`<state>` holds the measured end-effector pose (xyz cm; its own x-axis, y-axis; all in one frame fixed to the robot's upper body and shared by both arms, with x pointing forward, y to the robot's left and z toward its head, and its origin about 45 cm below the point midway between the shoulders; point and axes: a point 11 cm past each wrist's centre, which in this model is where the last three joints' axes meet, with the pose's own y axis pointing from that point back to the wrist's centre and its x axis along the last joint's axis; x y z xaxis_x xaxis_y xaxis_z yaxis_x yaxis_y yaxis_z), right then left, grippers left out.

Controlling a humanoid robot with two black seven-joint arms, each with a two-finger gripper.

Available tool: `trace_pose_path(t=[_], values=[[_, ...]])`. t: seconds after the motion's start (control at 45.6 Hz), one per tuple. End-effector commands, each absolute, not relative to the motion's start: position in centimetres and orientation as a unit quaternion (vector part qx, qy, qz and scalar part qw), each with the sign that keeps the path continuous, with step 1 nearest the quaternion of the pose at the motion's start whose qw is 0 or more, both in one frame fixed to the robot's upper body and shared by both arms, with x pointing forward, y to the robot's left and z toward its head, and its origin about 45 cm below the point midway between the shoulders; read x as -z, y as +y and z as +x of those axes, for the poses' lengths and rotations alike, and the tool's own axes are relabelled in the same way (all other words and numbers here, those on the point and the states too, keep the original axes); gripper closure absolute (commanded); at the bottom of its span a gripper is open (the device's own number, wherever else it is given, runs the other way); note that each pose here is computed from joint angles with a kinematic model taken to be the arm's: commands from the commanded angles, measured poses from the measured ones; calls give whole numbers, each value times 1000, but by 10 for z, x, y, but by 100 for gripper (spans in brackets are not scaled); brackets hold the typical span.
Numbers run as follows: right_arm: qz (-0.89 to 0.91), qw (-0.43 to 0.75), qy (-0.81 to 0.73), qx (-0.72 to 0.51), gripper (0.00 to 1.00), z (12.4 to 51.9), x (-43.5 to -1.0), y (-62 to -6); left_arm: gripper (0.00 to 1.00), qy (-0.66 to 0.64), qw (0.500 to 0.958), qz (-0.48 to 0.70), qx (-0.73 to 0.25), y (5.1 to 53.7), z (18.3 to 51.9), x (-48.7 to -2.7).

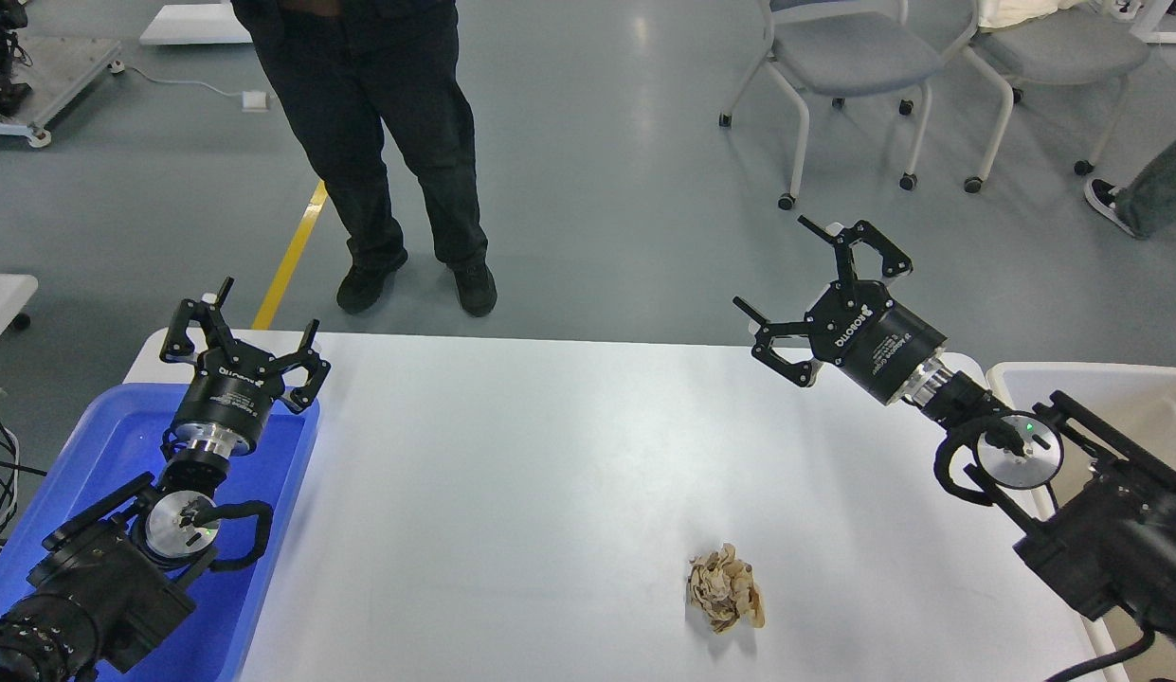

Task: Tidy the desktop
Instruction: 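Raise the right gripper and swing it outward above the table, then lower the open right gripper down onto the crumpled paper ball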

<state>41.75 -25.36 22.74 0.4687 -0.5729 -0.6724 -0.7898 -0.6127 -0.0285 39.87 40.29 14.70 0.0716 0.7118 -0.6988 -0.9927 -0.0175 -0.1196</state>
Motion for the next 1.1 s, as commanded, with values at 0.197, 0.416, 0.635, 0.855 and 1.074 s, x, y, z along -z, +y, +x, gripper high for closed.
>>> trace_pose_path(t=[0.197, 0.416, 0.635, 0.855, 1.074], values=[[-950, 3, 292, -110, 0, 361, -287, -230, 0, 227, 663, -310, -642, 403, 399, -147], [-960, -112, 257, -16, 0, 354, -278, -221, 0, 226, 664, -310, -642, 403, 399, -148], [-947, -205, 239, 62, 0, 347, -250, -224, 0, 226, 664, -310, -642, 403, 399, -148], [-912, -305, 218, 168, 0, 337, -226, -241, 0, 226, 664, -310, -642, 403, 399, -148], [-887, -350, 190, 234, 0, 315, -201, -238, 0, 226, 664, -310, -642, 403, 399, -148]])
